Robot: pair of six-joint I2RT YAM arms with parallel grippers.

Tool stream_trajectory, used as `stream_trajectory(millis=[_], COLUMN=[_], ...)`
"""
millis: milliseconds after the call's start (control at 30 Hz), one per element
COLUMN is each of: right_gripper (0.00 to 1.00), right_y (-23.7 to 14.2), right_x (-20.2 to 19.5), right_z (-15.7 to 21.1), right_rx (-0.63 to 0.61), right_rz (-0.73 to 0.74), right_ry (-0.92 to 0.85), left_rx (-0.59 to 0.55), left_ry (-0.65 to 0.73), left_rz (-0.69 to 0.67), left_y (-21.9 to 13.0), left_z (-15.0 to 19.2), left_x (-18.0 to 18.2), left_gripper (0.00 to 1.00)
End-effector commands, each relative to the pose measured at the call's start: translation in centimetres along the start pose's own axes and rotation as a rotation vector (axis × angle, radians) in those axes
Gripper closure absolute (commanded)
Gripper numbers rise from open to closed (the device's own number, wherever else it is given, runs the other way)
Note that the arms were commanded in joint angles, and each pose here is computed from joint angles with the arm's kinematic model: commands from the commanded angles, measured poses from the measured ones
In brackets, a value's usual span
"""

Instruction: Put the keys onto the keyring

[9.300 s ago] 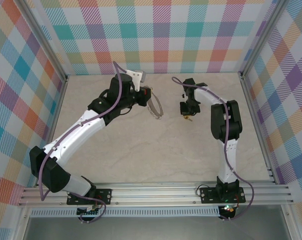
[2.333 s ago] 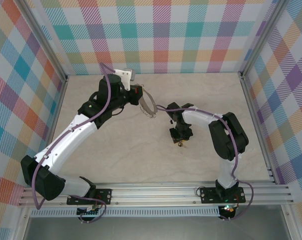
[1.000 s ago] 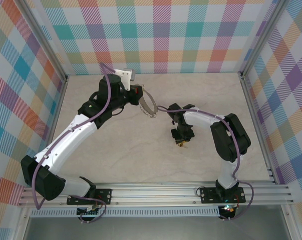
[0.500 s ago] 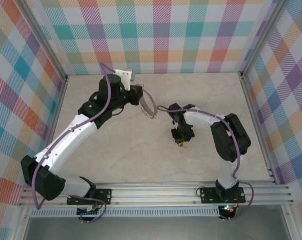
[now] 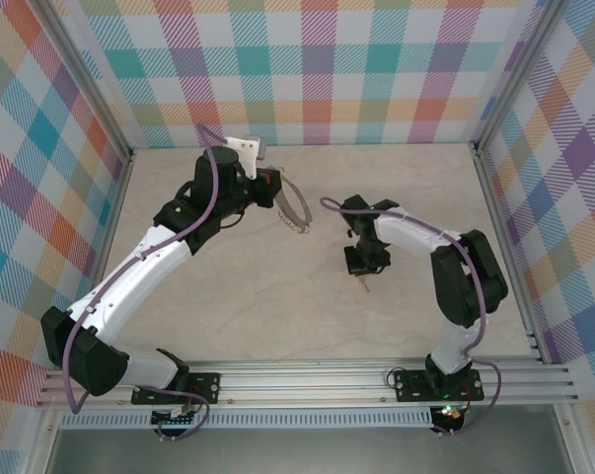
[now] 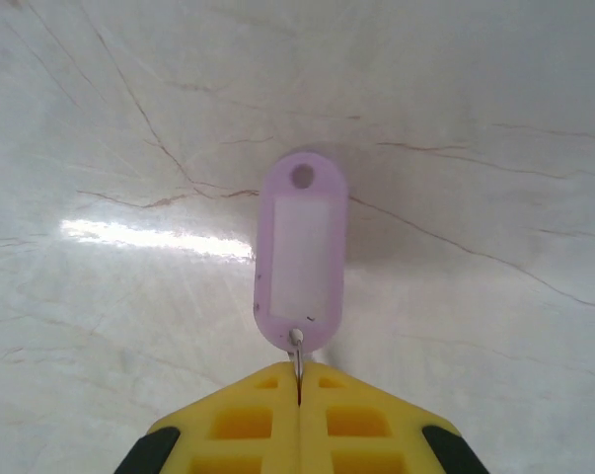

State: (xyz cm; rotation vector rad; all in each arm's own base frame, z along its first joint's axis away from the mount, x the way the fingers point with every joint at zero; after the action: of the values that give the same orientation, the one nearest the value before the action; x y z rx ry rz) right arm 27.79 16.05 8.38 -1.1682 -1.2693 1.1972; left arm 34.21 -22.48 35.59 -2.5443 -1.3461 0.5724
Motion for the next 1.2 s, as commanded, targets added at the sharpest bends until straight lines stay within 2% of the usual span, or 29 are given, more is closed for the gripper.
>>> stream_trajectory(millis=[0, 167, 367, 467, 567, 700, 833, 1033, 1167], right_gripper=[1.0, 1.0, 1.0, 1.0, 1.0, 1.0, 1.0, 1.0, 1.0], right_y=[-5.0, -10.9, -17.5, -20.4, -22.3, -24.1, -25.2, -25.8, -25.5], right_x=[0.3, 0.6, 1.9, 2.8, 3.4, 3.8, 3.6, 2.7, 1.6], right_z=[-1.0, -1.9, -1.1, -0.1, 0.6, 1.0, 0.7, -0.7, -2.0], right_rx=[-0.096, -0.247, -0.432, -0.481, -0.475, -0.484, -0.523, -0.59, -0.616], right_rz=[-0.109, -0.315, -0.713, -0.875, -0.969, -1.03, -1.018, -0.929, -0.826], right_ry=[0.03, -0.012, -0.131, -0.199, -0.227, -0.243, -0.225, -0.141, -0.077], left_rx=[-0.081, -0.088, -0.096, -0.097, -0.095, -0.092, -0.095, -0.127, -0.09], left_ry=[-0.004, -0.001, 0.008, 0.017, 0.03, 0.051, 0.094, 0.198, 0.258], left_rz=[0.029, 0.049, 0.081, 0.098, 0.118, 0.141, 0.179, 0.239, 0.261], left_y=[-1.0, -1.1, -1.3, -1.4, -1.4, -1.4, -1.4, -1.3, 0.0], left_z=[-2.1, -2.3, -2.5, -2.6, -2.7, -2.7, -3.0, -3.6, -3.4], left_x=[-0.3, -0.6, -1.1, -1.4, -1.7, -2.1, -2.7, -4.0, -4.7], left_gripper=[1.0, 1.0, 1.0, 1.0, 1.0, 1.0, 1.0, 1.0, 1.0])
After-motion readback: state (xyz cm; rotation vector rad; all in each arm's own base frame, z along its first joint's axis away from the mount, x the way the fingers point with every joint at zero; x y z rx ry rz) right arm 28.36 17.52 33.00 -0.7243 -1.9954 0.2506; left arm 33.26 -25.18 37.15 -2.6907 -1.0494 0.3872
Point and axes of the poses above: each hand's point on the last joint's axis, 136 mm out from that joint toward the fingers, its own y axis out along the fingers, its own x axis along the line the jaws close on, z = x × y, the point moved 3 cm from there along -y, back along the fingers, and after that the axes turned 7 degrees about y, right-handed, at the moved point
